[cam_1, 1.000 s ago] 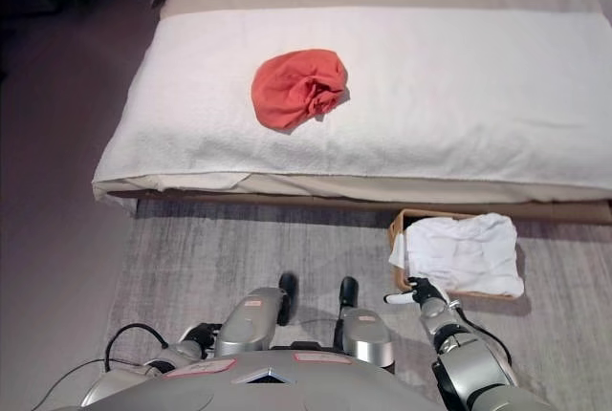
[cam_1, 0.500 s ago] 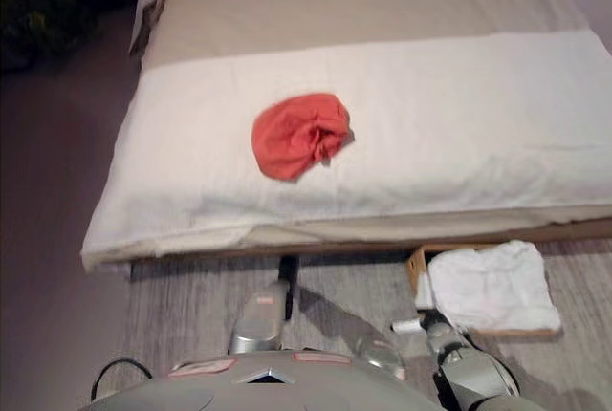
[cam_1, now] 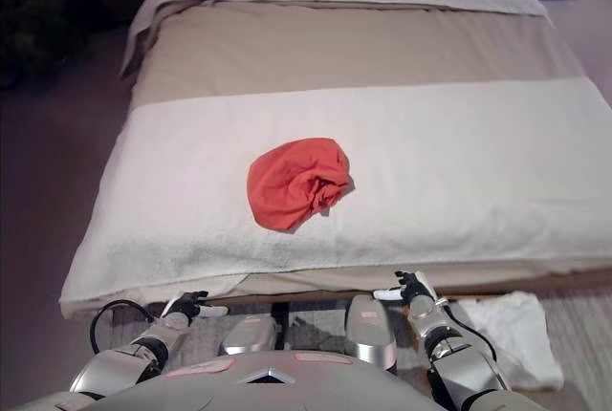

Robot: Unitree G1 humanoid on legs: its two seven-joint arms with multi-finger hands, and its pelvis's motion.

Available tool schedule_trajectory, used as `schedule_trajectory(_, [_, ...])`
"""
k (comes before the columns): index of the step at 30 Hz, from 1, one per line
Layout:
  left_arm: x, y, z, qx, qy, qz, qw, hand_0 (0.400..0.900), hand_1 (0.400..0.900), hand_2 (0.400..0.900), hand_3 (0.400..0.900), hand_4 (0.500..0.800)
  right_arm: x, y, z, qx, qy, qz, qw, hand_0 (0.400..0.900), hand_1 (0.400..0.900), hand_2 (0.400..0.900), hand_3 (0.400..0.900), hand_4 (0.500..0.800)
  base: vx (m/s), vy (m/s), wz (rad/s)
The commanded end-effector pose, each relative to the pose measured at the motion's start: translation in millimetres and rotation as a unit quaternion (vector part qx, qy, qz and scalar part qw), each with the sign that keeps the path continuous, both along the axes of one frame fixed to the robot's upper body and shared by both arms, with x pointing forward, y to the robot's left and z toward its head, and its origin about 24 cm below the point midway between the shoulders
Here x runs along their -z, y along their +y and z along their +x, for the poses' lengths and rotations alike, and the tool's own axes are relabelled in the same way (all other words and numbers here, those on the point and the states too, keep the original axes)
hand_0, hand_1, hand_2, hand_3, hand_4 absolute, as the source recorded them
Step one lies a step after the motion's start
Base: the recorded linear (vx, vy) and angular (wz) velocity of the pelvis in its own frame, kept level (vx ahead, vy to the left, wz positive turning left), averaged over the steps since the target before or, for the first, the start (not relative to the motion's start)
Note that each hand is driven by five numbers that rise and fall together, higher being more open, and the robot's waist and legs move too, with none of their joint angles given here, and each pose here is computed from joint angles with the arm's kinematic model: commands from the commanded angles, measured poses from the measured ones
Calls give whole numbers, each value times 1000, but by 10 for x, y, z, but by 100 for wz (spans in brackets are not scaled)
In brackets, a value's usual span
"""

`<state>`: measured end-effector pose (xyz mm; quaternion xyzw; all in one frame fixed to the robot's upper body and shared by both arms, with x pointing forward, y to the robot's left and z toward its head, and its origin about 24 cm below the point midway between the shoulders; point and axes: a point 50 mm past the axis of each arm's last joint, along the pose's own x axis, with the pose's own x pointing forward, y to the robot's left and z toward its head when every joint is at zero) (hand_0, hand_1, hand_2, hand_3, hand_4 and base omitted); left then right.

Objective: Put the clothes on the bed into the basket.

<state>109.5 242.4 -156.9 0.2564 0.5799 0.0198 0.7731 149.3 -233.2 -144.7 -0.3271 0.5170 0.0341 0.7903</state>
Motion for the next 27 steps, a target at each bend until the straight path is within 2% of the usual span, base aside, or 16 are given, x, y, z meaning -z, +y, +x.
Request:
schedule_trajectory(1, [-5, 224, -269, -16, 31, 53, 998, 900, 900, 900, 900, 800, -188, -269, 244, -58, -33, -95, 993, 900, 900, 900, 900, 800, 185, -133, 54])
schedule_trajectory(4, [18, 52, -144, 3, 18, 39, 999, 900, 900, 900, 900, 800, -550, -234, 861, -124, -122, -140, 975, 900, 900, 900, 900, 800, 53, -73, 42])
schedule_trajectory(7, [11, -38, -27, 5, 0, 37, 999, 900, 900, 900, 900, 800, -1088, 49, 1577, -212, -221, -185, 934, 900, 900, 900, 900, 800, -52, -27, 9])
schedule_trajectory(12, [-32, -37, 121, -22, -26, 41, 999, 900, 900, 900, 900, 800, -1912, 490, 2258, -273, -334, -225, 873, 900, 900, 900, 900, 800, -91, -27, 21])
schedule_trajectory(19, [-103, 65, 250, -33, -52, 54, 997, 900, 900, 900, 900, 800, -2616, 738, 2616, -271, -399, -268, 834, 900, 900, 900, 900, 800, -48, -5, 32])
schedule_trajectory(27, [-140, 105, 314, -44, -74, 49, 995, 900, 900, 900, 900, 800, -3069, 597, 2737, -235, -429, -306, 817, 900, 900, 900, 900, 800, -24, -1, 45])
